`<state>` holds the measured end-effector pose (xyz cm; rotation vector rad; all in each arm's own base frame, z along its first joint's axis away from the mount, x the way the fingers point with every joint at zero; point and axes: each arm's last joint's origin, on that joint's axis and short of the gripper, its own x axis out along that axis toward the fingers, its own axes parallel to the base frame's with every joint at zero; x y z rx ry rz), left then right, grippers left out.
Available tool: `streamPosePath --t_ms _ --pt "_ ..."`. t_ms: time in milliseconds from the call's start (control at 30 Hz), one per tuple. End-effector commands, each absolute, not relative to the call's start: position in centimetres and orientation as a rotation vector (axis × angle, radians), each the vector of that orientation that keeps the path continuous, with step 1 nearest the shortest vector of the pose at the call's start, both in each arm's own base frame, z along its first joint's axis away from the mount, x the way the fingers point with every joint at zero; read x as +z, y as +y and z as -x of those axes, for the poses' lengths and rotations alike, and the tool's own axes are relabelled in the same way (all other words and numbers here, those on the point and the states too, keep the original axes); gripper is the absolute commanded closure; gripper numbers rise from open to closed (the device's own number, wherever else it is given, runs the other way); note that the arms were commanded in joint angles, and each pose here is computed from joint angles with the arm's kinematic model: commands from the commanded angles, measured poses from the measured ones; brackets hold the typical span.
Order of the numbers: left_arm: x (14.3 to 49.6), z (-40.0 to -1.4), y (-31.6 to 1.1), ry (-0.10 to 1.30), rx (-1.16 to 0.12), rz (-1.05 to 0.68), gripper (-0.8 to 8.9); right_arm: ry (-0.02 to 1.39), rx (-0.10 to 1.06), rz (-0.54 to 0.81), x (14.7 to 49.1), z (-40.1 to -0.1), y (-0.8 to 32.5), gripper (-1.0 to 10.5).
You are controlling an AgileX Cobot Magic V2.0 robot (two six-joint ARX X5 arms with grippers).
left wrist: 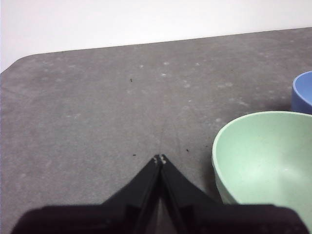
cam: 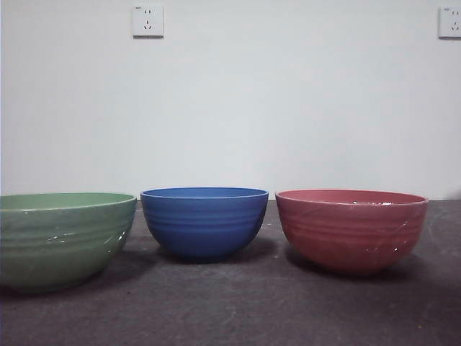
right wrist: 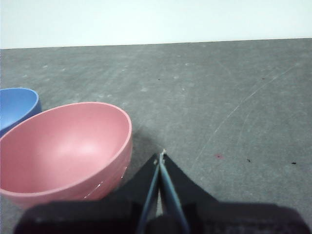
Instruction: Pick up the green bowl on the top,put the green bowl on the left,pick up the red bowl in the middle,put the red bowl on the right
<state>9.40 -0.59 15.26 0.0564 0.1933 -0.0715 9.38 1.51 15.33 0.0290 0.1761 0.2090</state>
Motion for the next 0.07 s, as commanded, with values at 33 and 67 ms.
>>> streamPosePath --t_ms 33,67 --pt "14.79 -9.45 -0.56 0.209 -0.067 -0.051 8.17 0.187 0.205 -0.037 14.93 -9.45 1.52 9.4" --pt "14.79 -9.45 -0.56 0.209 -0.067 -0.051 8.17 0.187 0.205 -0.037 14.93 -9.45 1.52 9.4"
